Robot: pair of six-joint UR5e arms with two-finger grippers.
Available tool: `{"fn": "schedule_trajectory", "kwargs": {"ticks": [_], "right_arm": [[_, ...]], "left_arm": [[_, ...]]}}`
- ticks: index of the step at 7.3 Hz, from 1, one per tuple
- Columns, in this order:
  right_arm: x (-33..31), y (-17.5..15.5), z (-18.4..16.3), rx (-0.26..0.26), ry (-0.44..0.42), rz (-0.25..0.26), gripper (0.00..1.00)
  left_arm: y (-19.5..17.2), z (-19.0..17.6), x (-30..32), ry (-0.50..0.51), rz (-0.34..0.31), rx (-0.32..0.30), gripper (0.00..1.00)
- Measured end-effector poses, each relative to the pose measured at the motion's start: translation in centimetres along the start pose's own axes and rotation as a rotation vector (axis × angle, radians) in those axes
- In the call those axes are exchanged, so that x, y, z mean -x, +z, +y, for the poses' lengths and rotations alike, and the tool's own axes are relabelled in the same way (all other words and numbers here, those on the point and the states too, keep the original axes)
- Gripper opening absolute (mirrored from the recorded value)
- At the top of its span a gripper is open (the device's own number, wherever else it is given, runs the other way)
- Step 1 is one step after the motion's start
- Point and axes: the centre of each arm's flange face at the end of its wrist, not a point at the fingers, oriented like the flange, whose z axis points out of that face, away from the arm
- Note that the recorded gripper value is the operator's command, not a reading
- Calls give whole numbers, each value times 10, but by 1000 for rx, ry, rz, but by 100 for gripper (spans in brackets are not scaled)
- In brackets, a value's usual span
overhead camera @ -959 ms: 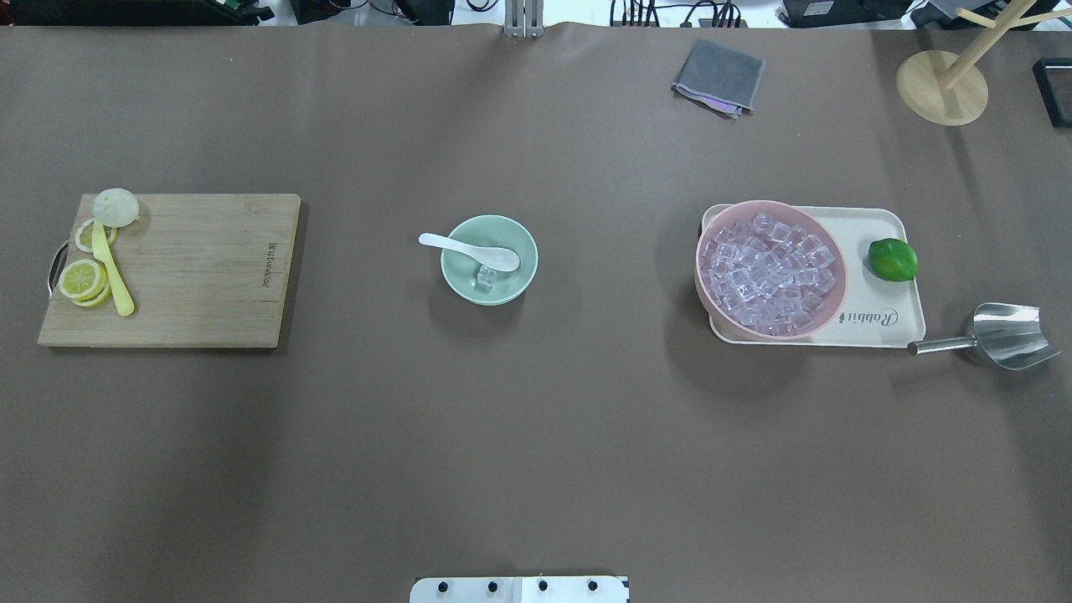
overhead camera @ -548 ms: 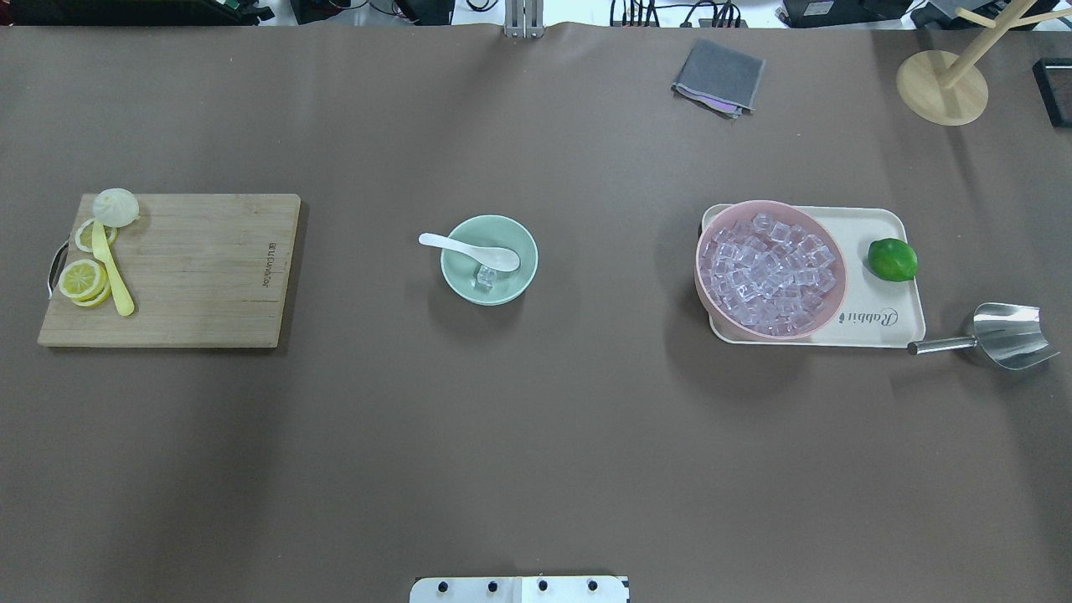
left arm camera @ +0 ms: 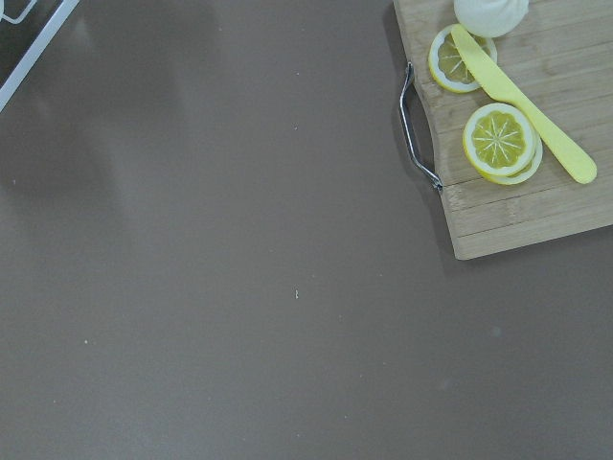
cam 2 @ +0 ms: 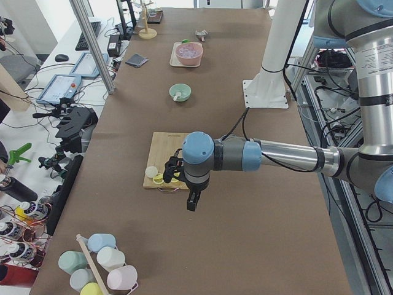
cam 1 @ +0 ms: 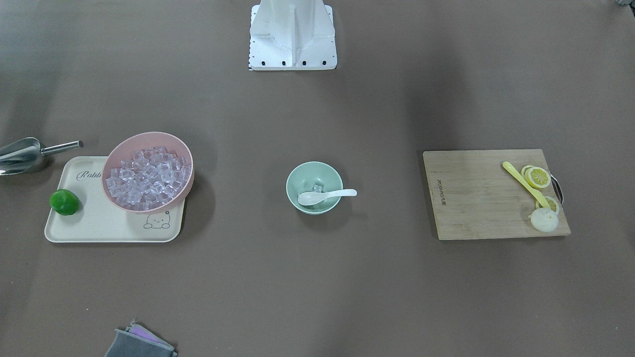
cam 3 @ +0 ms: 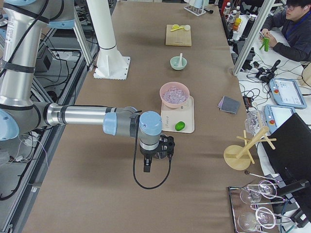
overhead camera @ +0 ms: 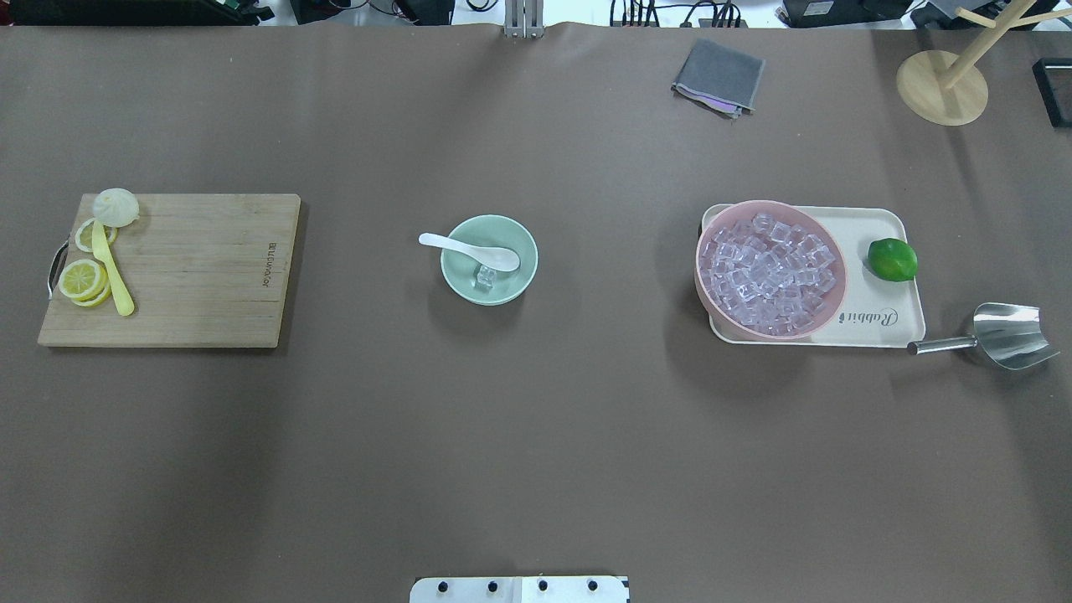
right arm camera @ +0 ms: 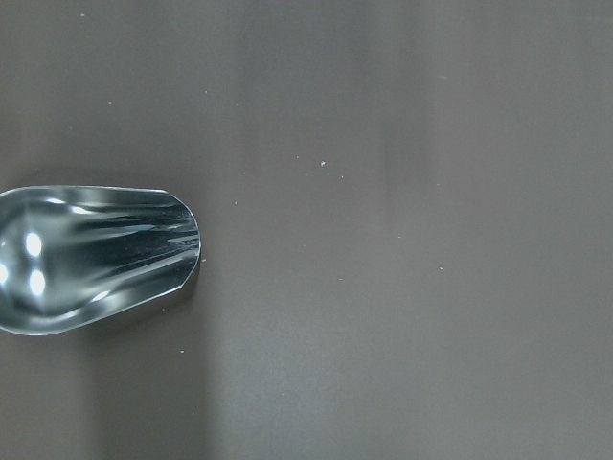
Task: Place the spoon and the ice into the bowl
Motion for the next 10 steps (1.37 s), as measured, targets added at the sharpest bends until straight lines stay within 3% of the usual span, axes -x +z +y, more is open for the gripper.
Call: {"fn": "schedule_trajectory", "kwargs": {"ticks": [10], "right_arm": [[11,9,-3,23,-31,1,100]], "left_arm": [[2,1,2,-4,4,4,99]]}}
